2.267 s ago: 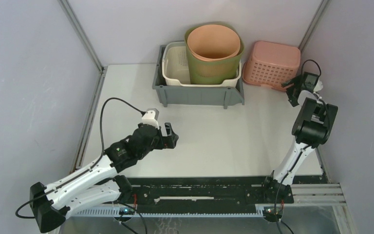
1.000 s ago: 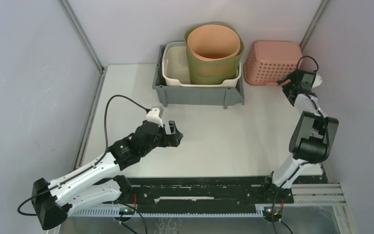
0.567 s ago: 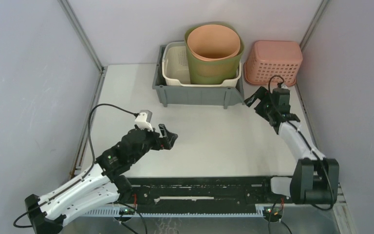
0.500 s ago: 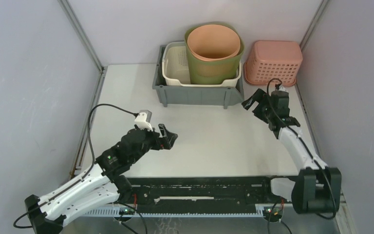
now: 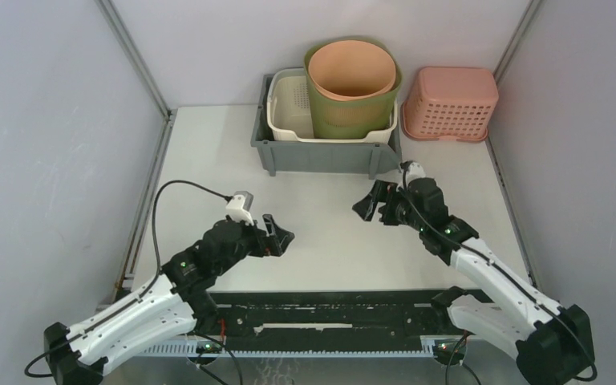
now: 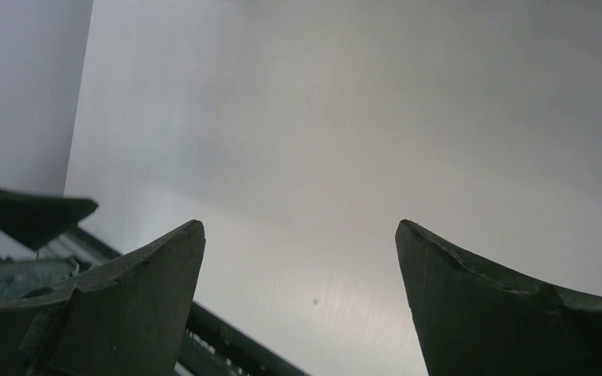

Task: Turn the large container upside down
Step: Pick up the container from the container.

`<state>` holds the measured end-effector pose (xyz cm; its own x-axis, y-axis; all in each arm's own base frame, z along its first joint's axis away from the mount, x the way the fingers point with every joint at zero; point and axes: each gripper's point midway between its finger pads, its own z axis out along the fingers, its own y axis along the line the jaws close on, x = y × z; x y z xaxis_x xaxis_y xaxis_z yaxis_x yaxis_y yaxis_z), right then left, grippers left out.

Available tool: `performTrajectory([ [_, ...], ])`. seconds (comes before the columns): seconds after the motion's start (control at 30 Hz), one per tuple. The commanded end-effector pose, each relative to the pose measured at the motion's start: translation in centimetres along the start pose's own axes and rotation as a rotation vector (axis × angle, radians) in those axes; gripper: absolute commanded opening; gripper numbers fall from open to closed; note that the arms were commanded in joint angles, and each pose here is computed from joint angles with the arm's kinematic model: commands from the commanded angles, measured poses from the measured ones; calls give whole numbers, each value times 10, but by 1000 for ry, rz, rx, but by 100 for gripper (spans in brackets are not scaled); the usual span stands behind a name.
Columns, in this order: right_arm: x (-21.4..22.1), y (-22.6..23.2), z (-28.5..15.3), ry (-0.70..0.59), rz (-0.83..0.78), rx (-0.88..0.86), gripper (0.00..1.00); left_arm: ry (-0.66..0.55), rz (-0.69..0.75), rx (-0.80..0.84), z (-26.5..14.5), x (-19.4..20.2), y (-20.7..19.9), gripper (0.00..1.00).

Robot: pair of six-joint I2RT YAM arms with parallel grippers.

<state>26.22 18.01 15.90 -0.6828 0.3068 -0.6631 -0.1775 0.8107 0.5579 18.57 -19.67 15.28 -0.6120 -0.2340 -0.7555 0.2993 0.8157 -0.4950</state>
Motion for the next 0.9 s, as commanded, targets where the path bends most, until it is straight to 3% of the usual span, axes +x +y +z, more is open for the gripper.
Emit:
performTrajectory([
  [0.0,9,24,-24,-3,-52,-90,100,-59,-50,34,-7,-12,-6,100],
  [0.23,29,45,-62,56,-55,-214,100,-24,-81,55,-11,-6,-11,100],
  [0.37,40,44,-66,103,-20,-231,100,34,-99,70,-8,4,-15,100],
  [0.57,39,49,-67,157,81,-292,100,23,-114,81,-15,-2,-19,100],
  [0.77,0,54,-60,18,62,-328,100,1,-63,11,-27,-13,-8,100],
  [0.87,-15,55,-47,18,71,-312,100,-12,-49,-12,-28,-17,-3,100],
])
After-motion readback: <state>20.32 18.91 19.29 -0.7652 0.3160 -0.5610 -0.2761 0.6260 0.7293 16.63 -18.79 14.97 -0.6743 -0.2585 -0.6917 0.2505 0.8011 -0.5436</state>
